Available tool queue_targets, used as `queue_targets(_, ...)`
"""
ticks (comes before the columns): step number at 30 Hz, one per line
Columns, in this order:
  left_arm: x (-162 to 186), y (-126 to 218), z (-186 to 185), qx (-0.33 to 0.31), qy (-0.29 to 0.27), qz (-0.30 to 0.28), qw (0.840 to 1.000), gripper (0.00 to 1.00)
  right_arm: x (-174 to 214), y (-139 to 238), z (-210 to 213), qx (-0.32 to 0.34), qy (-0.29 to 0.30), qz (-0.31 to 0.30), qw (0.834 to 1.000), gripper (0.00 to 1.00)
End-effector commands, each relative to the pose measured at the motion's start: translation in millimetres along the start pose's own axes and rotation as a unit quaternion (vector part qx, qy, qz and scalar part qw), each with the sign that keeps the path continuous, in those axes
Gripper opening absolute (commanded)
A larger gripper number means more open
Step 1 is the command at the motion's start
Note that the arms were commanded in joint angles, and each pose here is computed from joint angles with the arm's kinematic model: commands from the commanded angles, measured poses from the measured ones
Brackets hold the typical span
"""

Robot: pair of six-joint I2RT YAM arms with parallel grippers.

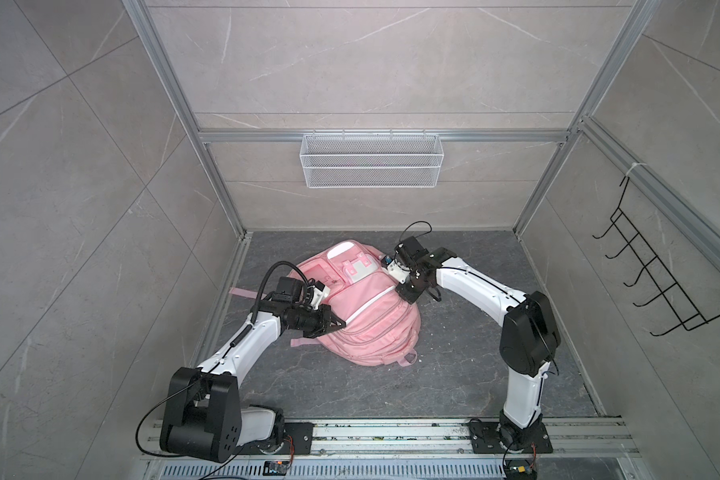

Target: Pack the student bag

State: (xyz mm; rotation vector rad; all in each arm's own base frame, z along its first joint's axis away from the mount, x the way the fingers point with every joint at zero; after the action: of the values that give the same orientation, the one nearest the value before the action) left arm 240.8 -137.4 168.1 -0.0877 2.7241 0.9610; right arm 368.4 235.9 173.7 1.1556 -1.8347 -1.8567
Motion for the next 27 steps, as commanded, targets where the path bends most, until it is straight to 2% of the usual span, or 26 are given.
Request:
queue_targets(1,20,-1,-6,0.041,0.0,0.042,0.998,0.0,-19,-1,-25,0.073,-0.038,-0.026,0.996,0.04)
queue_targets(3,21,-2,-6,0.041,0.0,0.043,0.998,0.0,-21,-3,-25,0.07,-0.044,-0.026,0.996,0.06)
queue_targets(8,20,-1,-5,0.036,0.0,0.042,0.998,0.0,-22,4,-25,0.067,-0.05,-0.039,0.996,0.17)
queue_targets(14,8,7,-15,0.035,0.005,0.015,0.999,0.0,-20,28,-22,0.056,-0.084,-0.071,0.992,0.4)
queue_targets(15,3,9,-19,0.038,0.005,0.004,0.999,0.08,-18,33,-22,0.055,-0.093,-0.075,0.991,0.44)
queue_targets(17,-9,18,-32,0.046,0.003,-0.025,0.999,0.36,-8,43,-21,0.052,-0.123,-0.084,0.987,0.52)
queue_targets(20,-25,31,-48,0.051,0.001,-0.065,0.997,0.65,14,59,-24,0.049,-0.187,-0.087,0.977,0.66)
queue_targets(21,-29,35,-52,0.049,-0.001,-0.074,0.996,0.7,22,63,-24,0.048,-0.21,-0.085,0.973,0.71)
queue_targets(24,-44,47,-60,0.028,-0.002,-0.102,0.994,0.82,50,73,-24,0.028,-0.294,-0.079,0.952,0.74)
queue_targets(27,-59,59,-54,-0.024,0.014,-0.123,0.992,0.82,77,72,-24,0.01,-0.357,-0.062,0.932,0.76)
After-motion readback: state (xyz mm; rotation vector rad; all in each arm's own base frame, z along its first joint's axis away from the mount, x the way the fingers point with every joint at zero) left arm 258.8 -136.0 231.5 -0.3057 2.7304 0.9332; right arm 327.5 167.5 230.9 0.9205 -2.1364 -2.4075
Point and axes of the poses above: each gripper's point midway between its finger pads, its own y axis back along the fingers, its own z axis along the line the jaws close on, x = y × z, the point moved 6 cm from there along y, back along the fingers, and after that the axes turned 4 degrees about -y, right-handed, at the moved point
